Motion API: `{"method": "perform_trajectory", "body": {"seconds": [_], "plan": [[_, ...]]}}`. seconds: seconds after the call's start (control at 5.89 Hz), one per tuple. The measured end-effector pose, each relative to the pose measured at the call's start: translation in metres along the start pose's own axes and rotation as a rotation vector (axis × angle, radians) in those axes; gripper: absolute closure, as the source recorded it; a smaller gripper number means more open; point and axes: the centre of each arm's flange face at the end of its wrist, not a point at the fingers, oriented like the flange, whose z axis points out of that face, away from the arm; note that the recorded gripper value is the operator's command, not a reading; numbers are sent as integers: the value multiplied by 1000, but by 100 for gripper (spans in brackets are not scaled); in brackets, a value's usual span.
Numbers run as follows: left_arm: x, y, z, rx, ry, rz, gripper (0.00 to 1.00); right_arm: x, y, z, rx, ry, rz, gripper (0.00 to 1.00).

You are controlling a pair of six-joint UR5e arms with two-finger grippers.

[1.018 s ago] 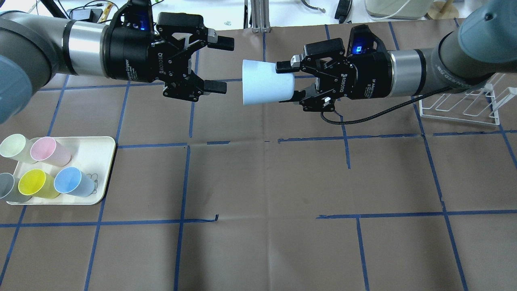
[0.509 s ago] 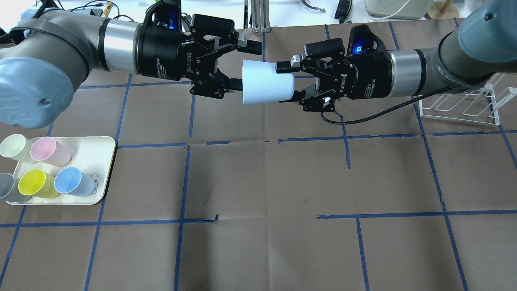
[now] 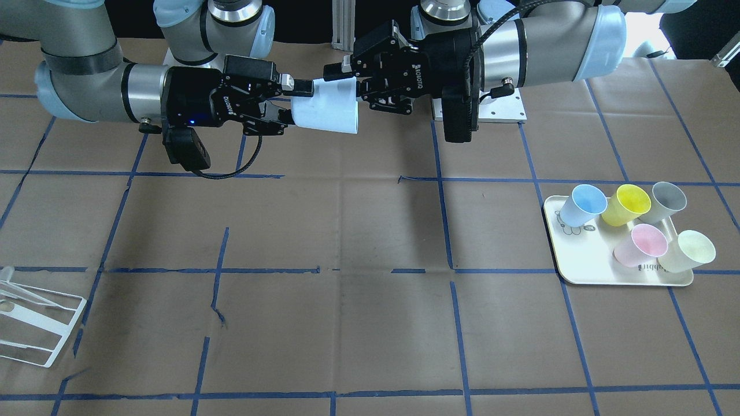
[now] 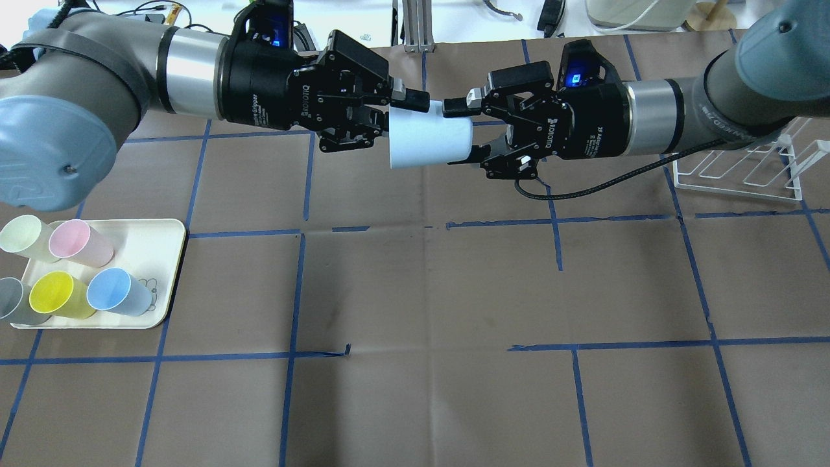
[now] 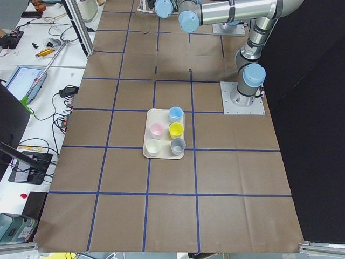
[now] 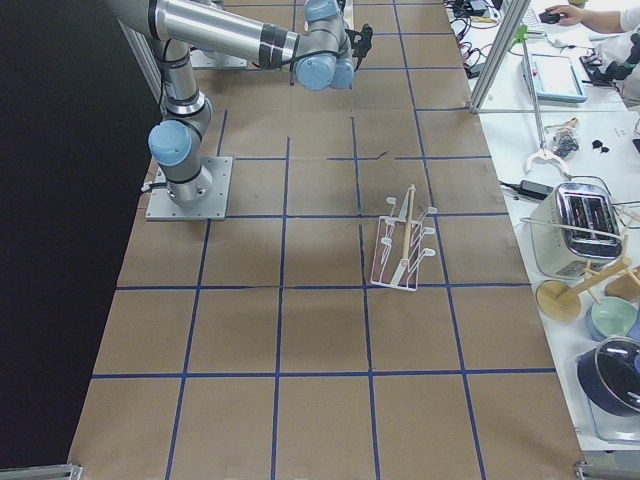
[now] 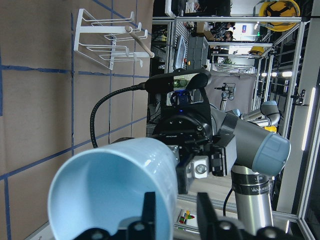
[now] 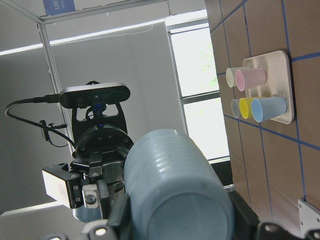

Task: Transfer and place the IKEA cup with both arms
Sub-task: 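Close the left gripper on the cup's open end beside the right gripper, then open the right gripper and pull it back from the cup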

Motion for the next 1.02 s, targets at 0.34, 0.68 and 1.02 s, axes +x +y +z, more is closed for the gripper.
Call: {"method": "perform_trajectory", "body": {"seconds": [0.34,0.68,1.02], "plan": [[2,2,-3,5,-9,3,100,0,0,0,0,0,0,4],[5,3,-4,6,-12,-1,100,0,-2,-1,16,-8,13,0],[6,3,-6,7,-35,-12,100,-2,-3,-2,23,-11,31,0]]}}
